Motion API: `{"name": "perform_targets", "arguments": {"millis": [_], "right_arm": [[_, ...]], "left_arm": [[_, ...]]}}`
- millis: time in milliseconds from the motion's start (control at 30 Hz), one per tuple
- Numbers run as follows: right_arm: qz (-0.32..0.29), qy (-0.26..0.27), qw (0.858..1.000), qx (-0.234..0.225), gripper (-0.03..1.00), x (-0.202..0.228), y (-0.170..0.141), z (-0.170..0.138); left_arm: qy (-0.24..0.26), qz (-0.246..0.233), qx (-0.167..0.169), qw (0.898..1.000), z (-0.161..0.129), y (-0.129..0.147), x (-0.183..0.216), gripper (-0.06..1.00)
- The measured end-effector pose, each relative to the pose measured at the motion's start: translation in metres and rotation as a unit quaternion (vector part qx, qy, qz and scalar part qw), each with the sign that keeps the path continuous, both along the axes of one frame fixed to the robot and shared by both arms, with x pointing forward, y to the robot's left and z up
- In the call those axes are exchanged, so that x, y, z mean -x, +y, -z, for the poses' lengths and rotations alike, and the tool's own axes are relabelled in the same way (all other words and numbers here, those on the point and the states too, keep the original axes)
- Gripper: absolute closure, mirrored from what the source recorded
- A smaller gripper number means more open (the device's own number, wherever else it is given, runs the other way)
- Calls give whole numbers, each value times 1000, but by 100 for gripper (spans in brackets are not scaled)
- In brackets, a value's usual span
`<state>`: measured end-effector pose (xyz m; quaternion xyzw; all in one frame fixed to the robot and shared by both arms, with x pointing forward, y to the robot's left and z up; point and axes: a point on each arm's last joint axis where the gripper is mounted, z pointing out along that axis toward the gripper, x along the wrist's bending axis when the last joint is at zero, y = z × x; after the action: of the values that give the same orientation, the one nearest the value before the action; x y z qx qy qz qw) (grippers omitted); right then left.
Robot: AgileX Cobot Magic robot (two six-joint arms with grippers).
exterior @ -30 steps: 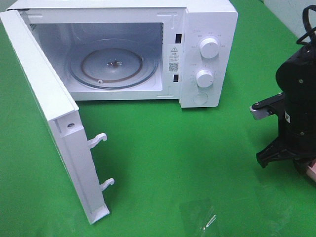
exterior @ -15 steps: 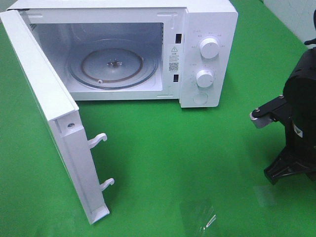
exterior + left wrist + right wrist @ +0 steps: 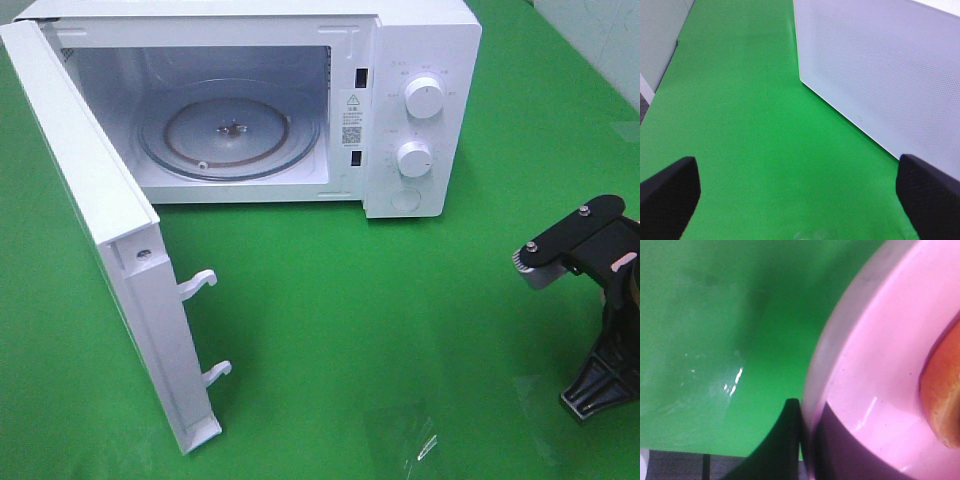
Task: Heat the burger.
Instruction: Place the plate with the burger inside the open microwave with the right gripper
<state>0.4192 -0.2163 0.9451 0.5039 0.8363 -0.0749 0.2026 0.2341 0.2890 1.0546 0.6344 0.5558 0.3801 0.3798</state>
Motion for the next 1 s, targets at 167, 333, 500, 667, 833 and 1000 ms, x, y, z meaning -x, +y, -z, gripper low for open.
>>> {"name": "perform_targets", "arguments": {"millis": [167, 333, 500, 667, 833, 1000], "right_arm": [[-28, -5, 1000, 2, 92, 20, 1, -4], [-39, -15, 999, -1, 92, 28, 2, -9], [-64, -37, 997, -6, 92, 35, 6, -19], [-98, -45, 994, 8, 92, 48, 11, -28], [-112, -47, 993, 12, 92, 55, 13, -31], [-144, -47, 988, 19, 92, 66, 20, -33]], "left_arm": [[0, 0, 0, 1000, 0, 0, 0, -4], [0, 0, 0, 1000, 0, 0, 0, -4], [0, 0, 0, 1000, 0, 0, 0, -4], [0, 0, 0, 1000, 0, 0, 0, -4], [0, 0, 0, 1000, 0, 0, 0, -4], [0, 0, 0, 1000, 0, 0, 0, -4]]}}
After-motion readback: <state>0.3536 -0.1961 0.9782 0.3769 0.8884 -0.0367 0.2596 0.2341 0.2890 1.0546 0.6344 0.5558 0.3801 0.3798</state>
